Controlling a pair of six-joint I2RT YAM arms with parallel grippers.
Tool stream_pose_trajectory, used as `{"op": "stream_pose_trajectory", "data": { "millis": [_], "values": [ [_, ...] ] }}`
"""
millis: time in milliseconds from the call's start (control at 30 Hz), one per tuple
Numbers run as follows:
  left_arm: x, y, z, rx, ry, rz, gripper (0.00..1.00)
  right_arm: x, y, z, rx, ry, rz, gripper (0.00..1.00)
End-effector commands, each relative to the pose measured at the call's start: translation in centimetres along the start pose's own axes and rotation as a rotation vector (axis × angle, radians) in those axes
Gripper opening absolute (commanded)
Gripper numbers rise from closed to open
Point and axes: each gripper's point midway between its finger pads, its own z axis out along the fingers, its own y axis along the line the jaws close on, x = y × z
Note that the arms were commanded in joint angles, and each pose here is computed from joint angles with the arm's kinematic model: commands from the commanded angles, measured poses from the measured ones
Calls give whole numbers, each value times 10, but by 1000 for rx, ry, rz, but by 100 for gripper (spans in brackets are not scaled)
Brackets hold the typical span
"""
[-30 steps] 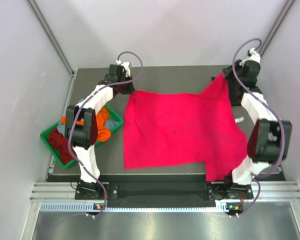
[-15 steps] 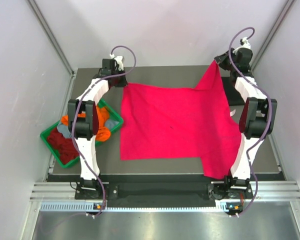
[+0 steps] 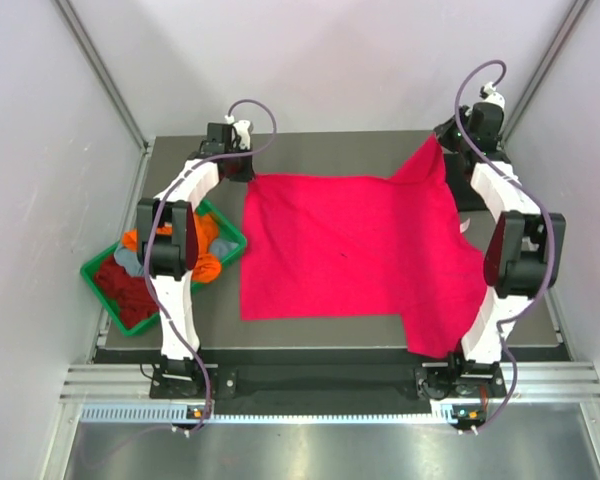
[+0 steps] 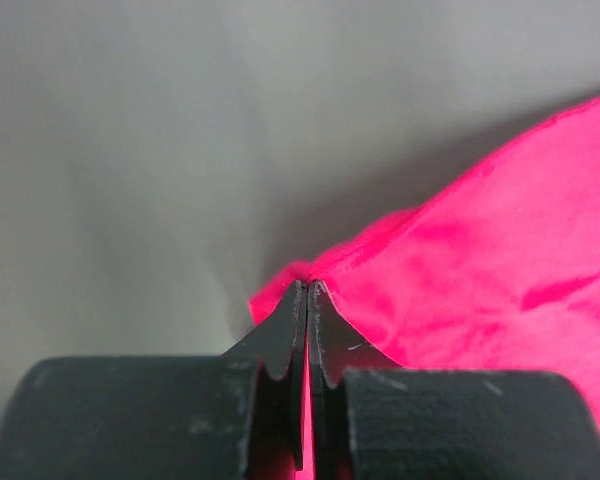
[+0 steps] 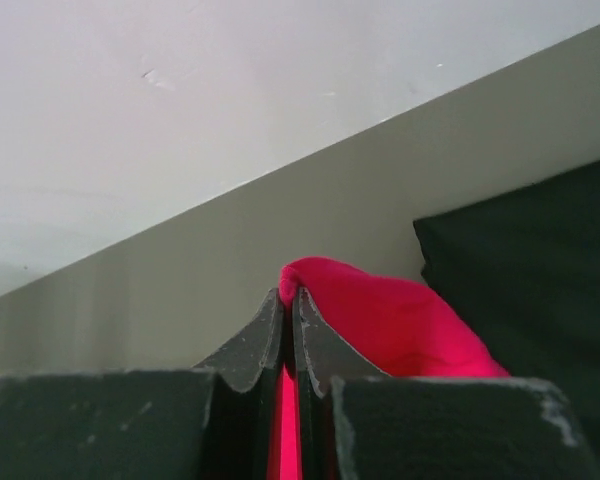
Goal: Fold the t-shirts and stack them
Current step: Flatten the tshirt out
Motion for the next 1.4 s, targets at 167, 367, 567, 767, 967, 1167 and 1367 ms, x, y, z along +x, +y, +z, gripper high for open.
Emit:
{"op": "stream_pose_trajectory", "data": {
  "millis": [167, 367, 567, 767, 967, 1167, 1367],
  "values": [
    [-39, -23, -55, 43, -162, -30, 0, -38, 4, -92, 172, -41, -64, 0],
    [-12, -57, -84, 90, -132, -44, 0, 52, -46, -163, 383, 260, 4, 0],
    [41, -74, -107, 67, -35, -102, 0, 135, -62, -218, 335, 348, 119, 2],
    [79, -88, -122, 45, 40, -125, 0, 159, -102, -238, 476, 340, 96, 18],
    [89, -98, -131, 38, 70, -92, 0, 148, -111, -236, 516, 334, 44, 38],
    [87, -104, -134, 54, 77, -87, 0, 166, -113, -234, 501, 407, 54, 40],
    [88, -111, -134, 76, 82, -85, 0, 185, -111, -224, 455, 465, 12, 31]
  ]
}}
